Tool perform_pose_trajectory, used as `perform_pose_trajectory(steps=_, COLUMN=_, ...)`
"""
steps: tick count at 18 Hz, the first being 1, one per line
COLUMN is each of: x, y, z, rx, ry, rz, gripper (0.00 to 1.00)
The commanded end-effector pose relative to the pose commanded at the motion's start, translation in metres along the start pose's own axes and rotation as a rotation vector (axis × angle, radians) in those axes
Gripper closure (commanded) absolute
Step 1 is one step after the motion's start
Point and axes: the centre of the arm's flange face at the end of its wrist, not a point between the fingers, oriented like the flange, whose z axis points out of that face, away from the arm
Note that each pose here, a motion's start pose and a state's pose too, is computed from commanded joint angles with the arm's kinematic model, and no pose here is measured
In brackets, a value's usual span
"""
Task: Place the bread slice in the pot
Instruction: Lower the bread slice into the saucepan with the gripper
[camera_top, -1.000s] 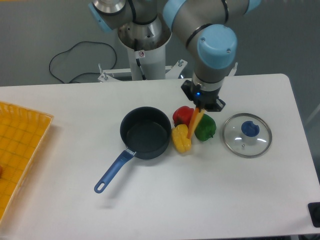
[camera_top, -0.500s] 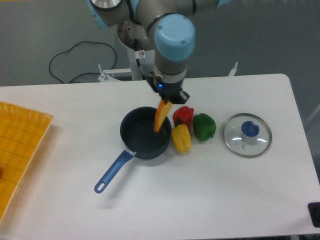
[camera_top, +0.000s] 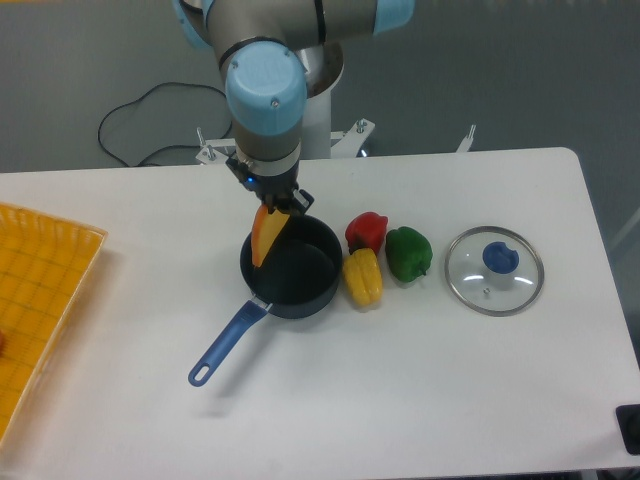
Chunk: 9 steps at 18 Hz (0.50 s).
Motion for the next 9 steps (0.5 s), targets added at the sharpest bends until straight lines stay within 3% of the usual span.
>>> perform_pose_trajectory(steps=9, x=-0.001, y=0.0, z=0.011, rx=-0.013, ry=0.015, rz=-0.001, gripper=1.0)
